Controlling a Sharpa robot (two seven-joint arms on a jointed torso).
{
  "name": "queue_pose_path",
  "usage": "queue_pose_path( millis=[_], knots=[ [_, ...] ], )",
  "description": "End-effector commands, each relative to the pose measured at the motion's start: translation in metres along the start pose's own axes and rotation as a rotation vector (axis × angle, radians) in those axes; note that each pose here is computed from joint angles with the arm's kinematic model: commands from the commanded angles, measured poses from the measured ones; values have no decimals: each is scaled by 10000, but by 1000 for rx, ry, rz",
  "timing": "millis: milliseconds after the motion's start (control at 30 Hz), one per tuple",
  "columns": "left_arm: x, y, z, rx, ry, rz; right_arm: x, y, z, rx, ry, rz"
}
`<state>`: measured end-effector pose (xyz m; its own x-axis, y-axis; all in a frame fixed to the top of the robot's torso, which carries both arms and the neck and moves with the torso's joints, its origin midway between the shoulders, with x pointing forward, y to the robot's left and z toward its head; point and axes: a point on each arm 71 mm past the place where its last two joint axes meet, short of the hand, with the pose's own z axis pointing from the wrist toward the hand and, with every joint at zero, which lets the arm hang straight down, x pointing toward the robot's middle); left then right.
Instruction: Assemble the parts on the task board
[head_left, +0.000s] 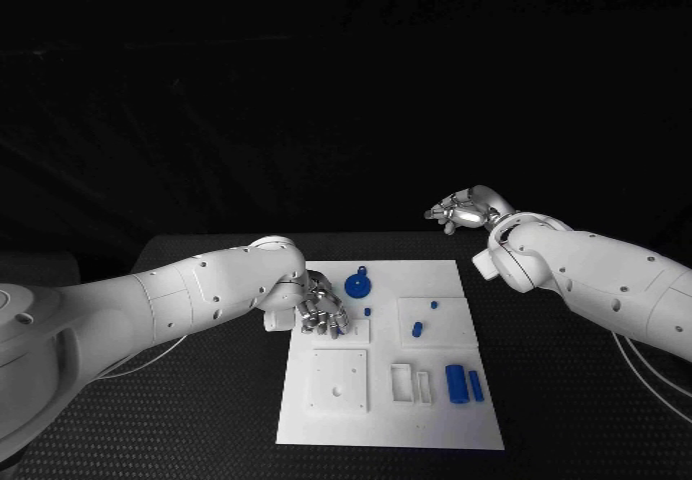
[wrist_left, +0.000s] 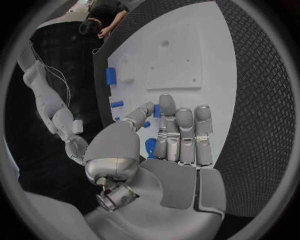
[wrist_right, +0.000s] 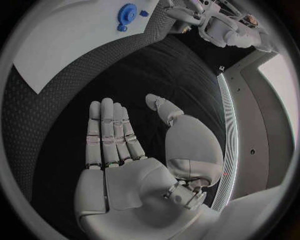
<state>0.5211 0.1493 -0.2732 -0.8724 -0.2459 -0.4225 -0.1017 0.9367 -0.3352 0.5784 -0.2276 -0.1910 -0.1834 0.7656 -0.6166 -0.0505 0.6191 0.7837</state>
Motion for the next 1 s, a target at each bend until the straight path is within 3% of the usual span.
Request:
queue_pose_path(
  millis=[33,1000],
  knots=[
    [-6,-23,1,10,-4,-8,15,13,0,-13,13,-1],
    [35,-3,48,-9,-6,21,17,15,-1,-13,15,0]
  ],
)
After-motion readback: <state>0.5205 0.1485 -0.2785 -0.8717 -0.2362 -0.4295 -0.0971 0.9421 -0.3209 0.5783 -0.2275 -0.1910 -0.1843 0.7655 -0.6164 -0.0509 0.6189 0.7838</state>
